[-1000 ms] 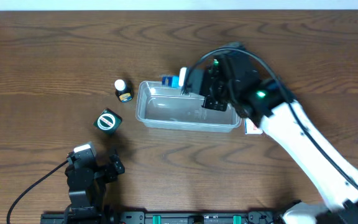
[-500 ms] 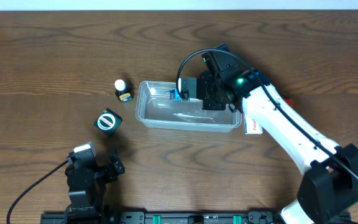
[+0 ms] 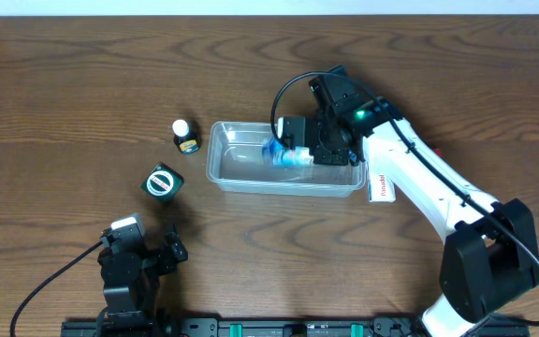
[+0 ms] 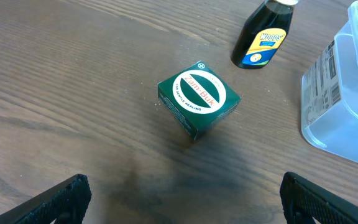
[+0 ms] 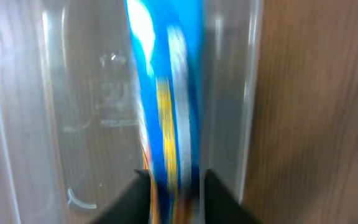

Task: Pack container
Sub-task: 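Lower the blue box flat into the container and release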

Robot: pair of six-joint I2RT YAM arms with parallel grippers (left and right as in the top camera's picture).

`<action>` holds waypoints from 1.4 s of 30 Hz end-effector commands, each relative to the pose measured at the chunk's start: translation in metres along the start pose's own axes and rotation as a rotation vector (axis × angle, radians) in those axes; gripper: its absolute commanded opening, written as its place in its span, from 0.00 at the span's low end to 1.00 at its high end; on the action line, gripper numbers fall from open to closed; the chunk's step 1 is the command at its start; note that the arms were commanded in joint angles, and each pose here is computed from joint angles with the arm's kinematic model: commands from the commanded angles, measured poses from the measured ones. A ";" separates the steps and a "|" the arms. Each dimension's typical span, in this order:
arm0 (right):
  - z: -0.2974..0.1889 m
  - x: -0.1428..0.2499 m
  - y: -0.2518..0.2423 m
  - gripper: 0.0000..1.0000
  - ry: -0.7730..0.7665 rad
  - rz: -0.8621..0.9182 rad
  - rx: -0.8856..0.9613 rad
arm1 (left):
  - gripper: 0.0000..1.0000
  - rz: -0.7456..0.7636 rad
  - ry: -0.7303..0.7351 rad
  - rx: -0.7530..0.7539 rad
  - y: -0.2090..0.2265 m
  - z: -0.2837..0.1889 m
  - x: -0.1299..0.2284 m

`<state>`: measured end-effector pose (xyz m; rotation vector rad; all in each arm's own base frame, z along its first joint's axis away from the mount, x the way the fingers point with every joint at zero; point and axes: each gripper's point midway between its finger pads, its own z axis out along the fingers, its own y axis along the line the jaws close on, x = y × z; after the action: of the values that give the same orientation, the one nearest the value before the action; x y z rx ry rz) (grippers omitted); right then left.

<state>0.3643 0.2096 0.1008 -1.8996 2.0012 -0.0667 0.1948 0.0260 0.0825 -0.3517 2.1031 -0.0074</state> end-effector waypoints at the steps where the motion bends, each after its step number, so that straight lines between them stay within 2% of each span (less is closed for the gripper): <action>1: -0.005 -0.009 0.002 0.35 0.018 -0.026 0.021 | 0.98 0.006 0.013 -0.008 0.002 0.002 0.005; 2: -0.006 -0.010 0.003 0.36 0.024 -0.033 0.023 | 0.98 0.006 0.014 -0.008 0.002 0.002 0.005; 4: -0.010 -0.014 0.004 0.47 0.038 -0.028 0.044 | 0.98 0.006 0.014 -0.008 0.002 0.002 0.006; 5: -0.013 -0.016 0.004 0.45 0.044 -0.021 0.059 | 0.98 0.006 0.014 -0.008 0.002 0.002 0.006; 7: -0.022 -0.021 0.002 0.40 0.047 -0.013 0.099 | 0.98 0.006 0.014 -0.008 0.002 0.002 0.006; 12: -0.060 -0.040 -0.016 0.37 -0.049 0.126 0.228 | 0.98 0.006 0.014 -0.008 0.002 0.002 0.006; 18: -0.083 -0.033 -0.044 0.15 -0.153 0.452 0.304 | 0.98 0.006 0.014 -0.008 0.002 0.002 0.006; 20: -0.077 -0.027 -0.051 0.05 -0.171 0.562 0.287 | 0.98 0.006 0.014 -0.008 0.002 0.002 0.006; 23: -0.060 -0.017 -0.058 0.01 -0.180 0.699 0.250 | 0.98 0.006 0.014 -0.008 0.002 0.002 0.006; 28: -0.029 -0.001 -0.060 0.01 -0.144 0.884 0.204 | 0.98 0.006 0.014 -0.008 0.002 0.002 0.006; 42: 0.005 0.005 -0.048 0.01 -0.080 0.901 0.139 | 0.98 0.006 0.014 -0.008 0.002 0.002 0.006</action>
<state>0.4112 0.2011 0.1200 -0.7923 2.4704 0.0889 0.1947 0.0260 0.0824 -0.3518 2.1039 -0.0073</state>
